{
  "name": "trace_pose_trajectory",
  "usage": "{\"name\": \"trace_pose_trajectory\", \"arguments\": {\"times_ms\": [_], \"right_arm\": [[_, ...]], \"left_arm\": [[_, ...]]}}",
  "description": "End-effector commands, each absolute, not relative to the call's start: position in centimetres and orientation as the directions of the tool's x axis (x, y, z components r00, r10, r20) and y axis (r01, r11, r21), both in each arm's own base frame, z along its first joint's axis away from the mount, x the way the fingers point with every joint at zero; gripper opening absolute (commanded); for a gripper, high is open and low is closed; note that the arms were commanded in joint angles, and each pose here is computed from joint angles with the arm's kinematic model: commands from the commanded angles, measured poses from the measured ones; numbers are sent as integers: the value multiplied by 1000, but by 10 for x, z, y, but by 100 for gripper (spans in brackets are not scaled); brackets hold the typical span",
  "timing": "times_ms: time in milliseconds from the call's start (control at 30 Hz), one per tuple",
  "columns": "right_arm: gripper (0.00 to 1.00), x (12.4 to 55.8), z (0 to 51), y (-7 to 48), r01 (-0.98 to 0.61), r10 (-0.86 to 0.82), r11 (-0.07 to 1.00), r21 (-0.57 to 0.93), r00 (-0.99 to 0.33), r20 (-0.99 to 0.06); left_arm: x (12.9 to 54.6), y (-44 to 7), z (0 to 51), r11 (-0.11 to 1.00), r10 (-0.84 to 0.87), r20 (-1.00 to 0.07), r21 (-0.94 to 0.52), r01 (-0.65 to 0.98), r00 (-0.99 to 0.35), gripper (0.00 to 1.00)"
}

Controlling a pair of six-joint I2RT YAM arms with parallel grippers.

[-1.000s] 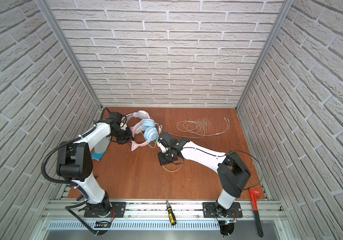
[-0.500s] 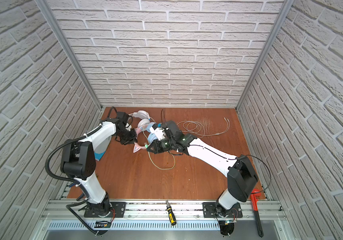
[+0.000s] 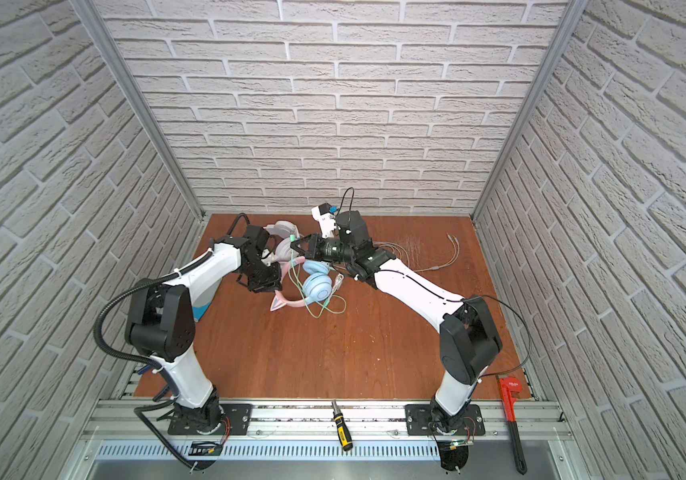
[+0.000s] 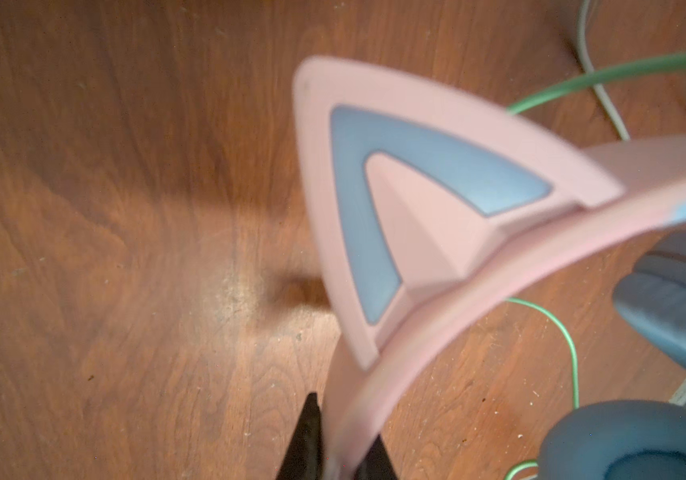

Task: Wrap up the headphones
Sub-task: 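Lift the USB plug and carry it over the headphone toward the headband, then carry the green USB plug away from the headphone and lower it to the table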

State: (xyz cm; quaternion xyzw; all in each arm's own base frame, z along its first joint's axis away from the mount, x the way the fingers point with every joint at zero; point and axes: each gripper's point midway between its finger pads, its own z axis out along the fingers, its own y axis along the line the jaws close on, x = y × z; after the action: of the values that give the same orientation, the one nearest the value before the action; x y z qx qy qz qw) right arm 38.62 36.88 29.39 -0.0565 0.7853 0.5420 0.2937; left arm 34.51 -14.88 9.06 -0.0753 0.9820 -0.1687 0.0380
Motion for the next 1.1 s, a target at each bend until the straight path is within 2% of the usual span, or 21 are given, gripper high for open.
{"name": "trace_pose_trajectory", "arguments": {"times_ms": [0, 367, 733, 1067], "right_arm": [[6, 401, 315, 371, -409, 323, 343, 846, -794, -515], [6, 389, 302, 352, -376, 385, 386, 842, -764, -518], [6, 421, 302, 341, -324, 515, 434, 841, -677, -526], [6, 457, 281, 331, -266, 542, 499, 825, -647, -536]], "left_arm": [[349, -153, 114, 926, -137, -99, -365, -92, -986, 0], [364, -161, 123, 921, -146, -129, -379, -88, -981, 0], [350, -168, 125, 944, -29, -126, -328, 14, -992, 0], [340, -180, 137, 939, 89, -155, -315, 135, -984, 0]]}}
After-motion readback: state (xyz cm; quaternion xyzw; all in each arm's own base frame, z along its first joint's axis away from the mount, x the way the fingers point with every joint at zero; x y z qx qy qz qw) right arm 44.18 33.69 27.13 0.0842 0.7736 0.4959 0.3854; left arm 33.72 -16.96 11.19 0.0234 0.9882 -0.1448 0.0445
